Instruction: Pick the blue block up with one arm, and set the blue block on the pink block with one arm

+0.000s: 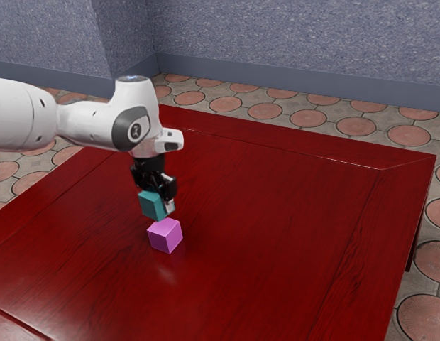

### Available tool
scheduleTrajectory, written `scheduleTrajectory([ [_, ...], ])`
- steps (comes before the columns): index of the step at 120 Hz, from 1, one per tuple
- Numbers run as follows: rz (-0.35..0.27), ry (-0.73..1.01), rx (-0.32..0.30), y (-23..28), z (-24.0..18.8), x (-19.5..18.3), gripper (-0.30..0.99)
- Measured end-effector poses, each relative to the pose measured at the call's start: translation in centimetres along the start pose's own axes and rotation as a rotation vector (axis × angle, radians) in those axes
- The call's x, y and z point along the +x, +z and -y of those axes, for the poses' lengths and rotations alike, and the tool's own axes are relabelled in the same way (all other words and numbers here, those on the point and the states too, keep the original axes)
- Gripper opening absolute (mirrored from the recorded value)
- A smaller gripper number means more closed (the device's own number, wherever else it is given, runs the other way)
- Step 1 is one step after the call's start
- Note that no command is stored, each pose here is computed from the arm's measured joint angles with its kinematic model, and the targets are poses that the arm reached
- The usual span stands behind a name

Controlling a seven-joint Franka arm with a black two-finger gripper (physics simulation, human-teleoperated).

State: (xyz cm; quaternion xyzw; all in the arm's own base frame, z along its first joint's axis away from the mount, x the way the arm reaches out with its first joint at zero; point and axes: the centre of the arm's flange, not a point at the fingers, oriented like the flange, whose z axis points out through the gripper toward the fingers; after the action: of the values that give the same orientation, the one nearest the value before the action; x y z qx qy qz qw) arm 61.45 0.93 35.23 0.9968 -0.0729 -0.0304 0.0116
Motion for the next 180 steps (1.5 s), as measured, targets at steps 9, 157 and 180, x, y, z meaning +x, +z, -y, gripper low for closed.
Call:
scheduleTrajectory([
  [9, 0.006, -0.016, 0.002, 0.2, -0.2, -0.5, 0.38],
  [157, 0.011, -0.127, 0.040, 2.4, -1.6, -0.1, 0.52],
  [180, 0.008, -0.127, 0.042, 2.3, -1.6, 0.0, 0.62],
])
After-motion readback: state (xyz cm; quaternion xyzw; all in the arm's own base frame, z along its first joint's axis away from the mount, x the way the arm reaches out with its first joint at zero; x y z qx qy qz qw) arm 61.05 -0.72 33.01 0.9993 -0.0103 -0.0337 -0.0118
